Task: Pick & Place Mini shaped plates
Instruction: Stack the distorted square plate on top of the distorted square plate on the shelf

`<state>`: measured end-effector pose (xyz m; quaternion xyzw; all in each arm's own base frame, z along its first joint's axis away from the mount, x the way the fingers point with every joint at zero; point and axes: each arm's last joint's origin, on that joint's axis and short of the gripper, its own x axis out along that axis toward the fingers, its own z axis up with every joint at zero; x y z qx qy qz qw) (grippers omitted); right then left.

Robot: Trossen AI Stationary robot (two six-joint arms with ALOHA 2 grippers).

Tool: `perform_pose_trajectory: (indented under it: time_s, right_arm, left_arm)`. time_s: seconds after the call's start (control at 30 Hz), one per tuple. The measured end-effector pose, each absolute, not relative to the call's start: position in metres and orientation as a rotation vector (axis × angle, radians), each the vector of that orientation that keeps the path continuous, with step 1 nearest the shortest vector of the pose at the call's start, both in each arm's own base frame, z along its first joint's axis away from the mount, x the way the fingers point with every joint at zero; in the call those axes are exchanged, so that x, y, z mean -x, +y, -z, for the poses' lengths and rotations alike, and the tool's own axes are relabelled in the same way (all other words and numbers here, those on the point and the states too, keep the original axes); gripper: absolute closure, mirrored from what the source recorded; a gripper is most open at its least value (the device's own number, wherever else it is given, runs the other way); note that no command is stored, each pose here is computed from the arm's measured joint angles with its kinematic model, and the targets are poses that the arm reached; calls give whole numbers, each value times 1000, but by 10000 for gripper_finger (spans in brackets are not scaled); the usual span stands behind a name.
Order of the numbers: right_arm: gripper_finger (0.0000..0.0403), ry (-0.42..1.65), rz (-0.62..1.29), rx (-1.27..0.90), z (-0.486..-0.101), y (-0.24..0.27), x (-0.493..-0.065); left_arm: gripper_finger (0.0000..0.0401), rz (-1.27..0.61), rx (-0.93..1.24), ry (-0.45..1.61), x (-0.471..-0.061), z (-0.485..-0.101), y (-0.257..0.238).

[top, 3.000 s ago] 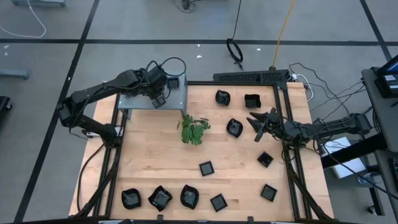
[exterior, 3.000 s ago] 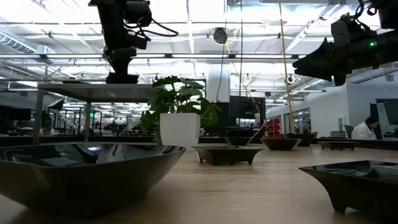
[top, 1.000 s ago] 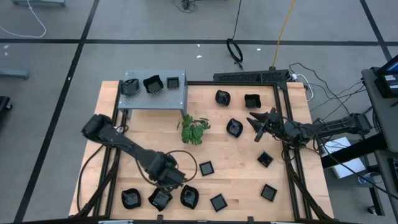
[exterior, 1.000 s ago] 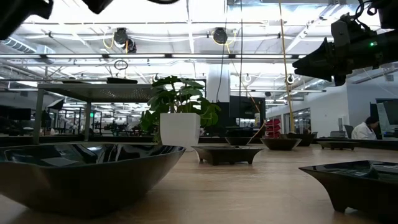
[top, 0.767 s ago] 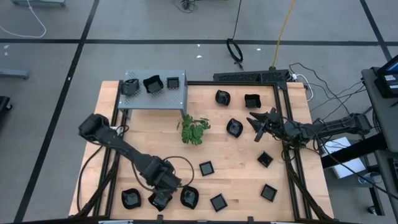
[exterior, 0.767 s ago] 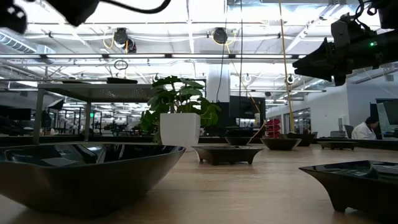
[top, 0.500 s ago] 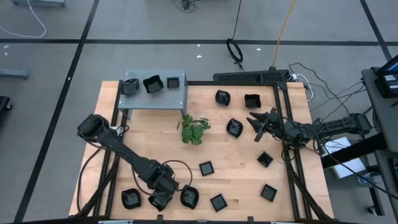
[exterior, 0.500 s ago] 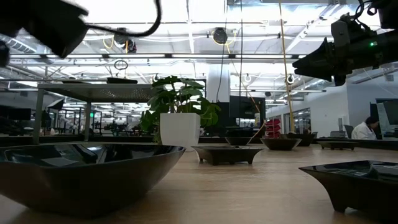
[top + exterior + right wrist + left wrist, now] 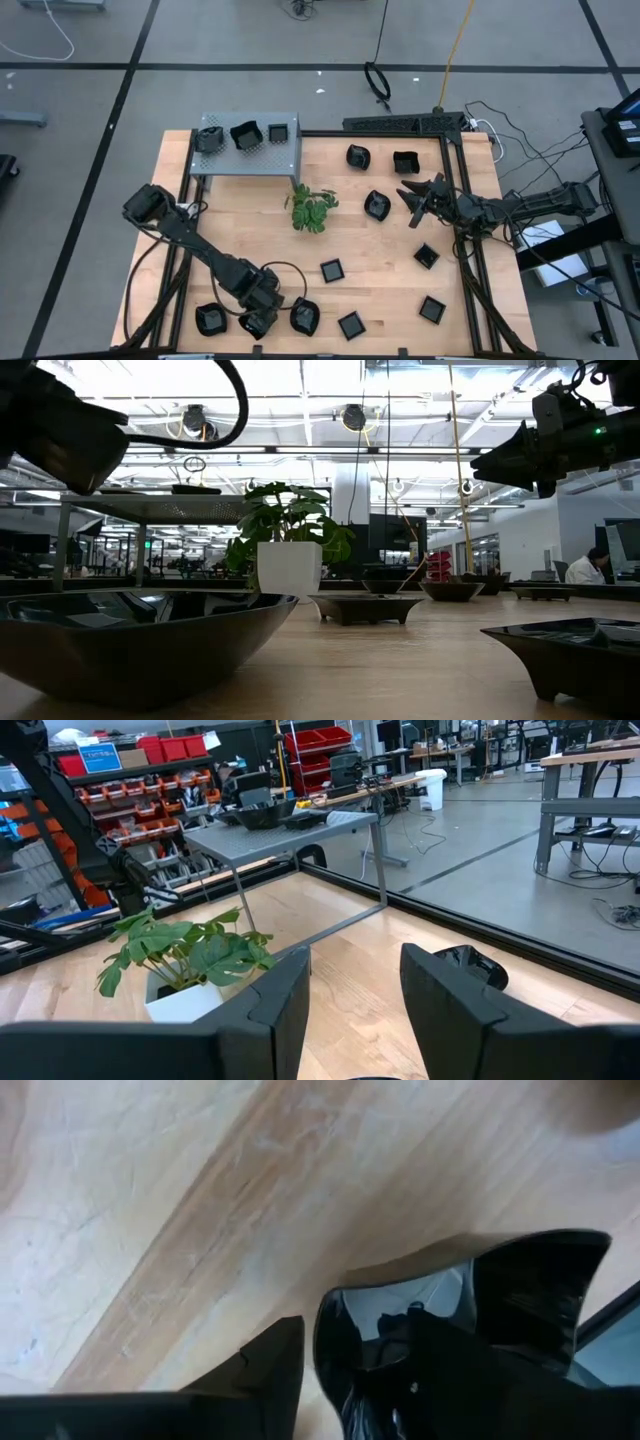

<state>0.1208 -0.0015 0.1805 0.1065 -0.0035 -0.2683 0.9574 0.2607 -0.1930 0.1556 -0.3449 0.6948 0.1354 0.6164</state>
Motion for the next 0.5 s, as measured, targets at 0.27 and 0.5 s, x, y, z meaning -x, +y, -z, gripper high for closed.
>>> perform_pose_trajectory:
  time_s: [0.27,0.5]
  right_arm:
    - [259,-7,545,-216,-180,-1,-121]
    - [257,-7,544,-216,-180,-1,-121]
  left_arm:
    - [355,-301,825,1597,-266,-156,-187]
    - [388,-269,862,1631,-271,-158,-180]
